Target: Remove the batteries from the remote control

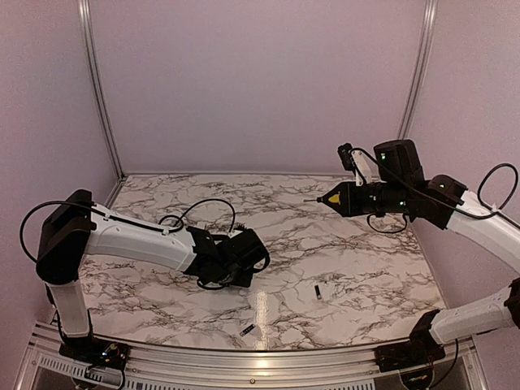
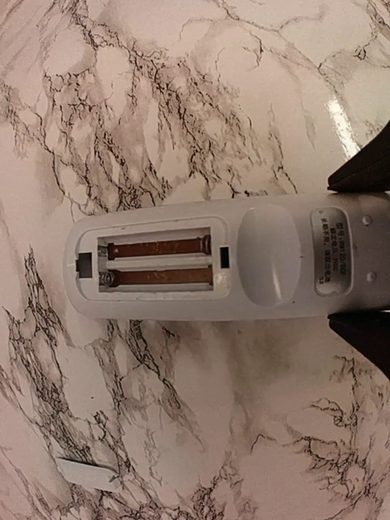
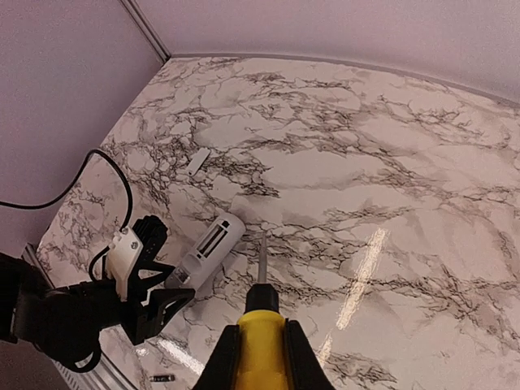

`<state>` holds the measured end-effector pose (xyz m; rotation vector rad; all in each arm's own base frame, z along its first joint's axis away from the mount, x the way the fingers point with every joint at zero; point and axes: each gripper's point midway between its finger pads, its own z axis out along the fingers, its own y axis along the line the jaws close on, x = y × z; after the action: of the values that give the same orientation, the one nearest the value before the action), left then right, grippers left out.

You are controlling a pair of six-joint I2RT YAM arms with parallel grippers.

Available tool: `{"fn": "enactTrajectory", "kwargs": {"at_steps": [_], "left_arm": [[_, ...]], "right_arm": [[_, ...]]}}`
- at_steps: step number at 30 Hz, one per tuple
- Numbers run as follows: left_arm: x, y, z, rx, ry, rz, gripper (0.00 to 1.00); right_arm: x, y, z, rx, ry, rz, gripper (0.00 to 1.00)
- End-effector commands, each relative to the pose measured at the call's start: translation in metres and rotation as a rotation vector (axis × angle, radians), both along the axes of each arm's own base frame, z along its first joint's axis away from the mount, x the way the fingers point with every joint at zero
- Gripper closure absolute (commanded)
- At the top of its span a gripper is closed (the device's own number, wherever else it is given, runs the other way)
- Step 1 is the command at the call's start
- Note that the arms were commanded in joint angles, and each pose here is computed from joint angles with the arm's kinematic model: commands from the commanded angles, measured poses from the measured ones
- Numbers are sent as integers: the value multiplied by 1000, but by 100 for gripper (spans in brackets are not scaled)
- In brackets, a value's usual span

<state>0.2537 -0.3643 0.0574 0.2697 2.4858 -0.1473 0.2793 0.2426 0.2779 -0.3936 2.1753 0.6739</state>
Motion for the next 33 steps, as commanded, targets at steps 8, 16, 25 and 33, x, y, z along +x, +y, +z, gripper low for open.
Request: {"fn": "enactTrajectory", "kwargs": {"at_steps": [8,16,25,33], "left_arm": [[-12,5,-47,-9,186,67,100],[-14,0,-54,-23,215,61,71],[-14,1,-35,-82,183,55,23],[-8,1,6,-142,105,36,1]], "right_arm": [[-5,-18,3,48,31,-100,100],[-4,-17,8,59,26,-100,100],[-5,-18,9,72,23,-106,100],[-1,-15,19,102,-5,-111,100]]}}
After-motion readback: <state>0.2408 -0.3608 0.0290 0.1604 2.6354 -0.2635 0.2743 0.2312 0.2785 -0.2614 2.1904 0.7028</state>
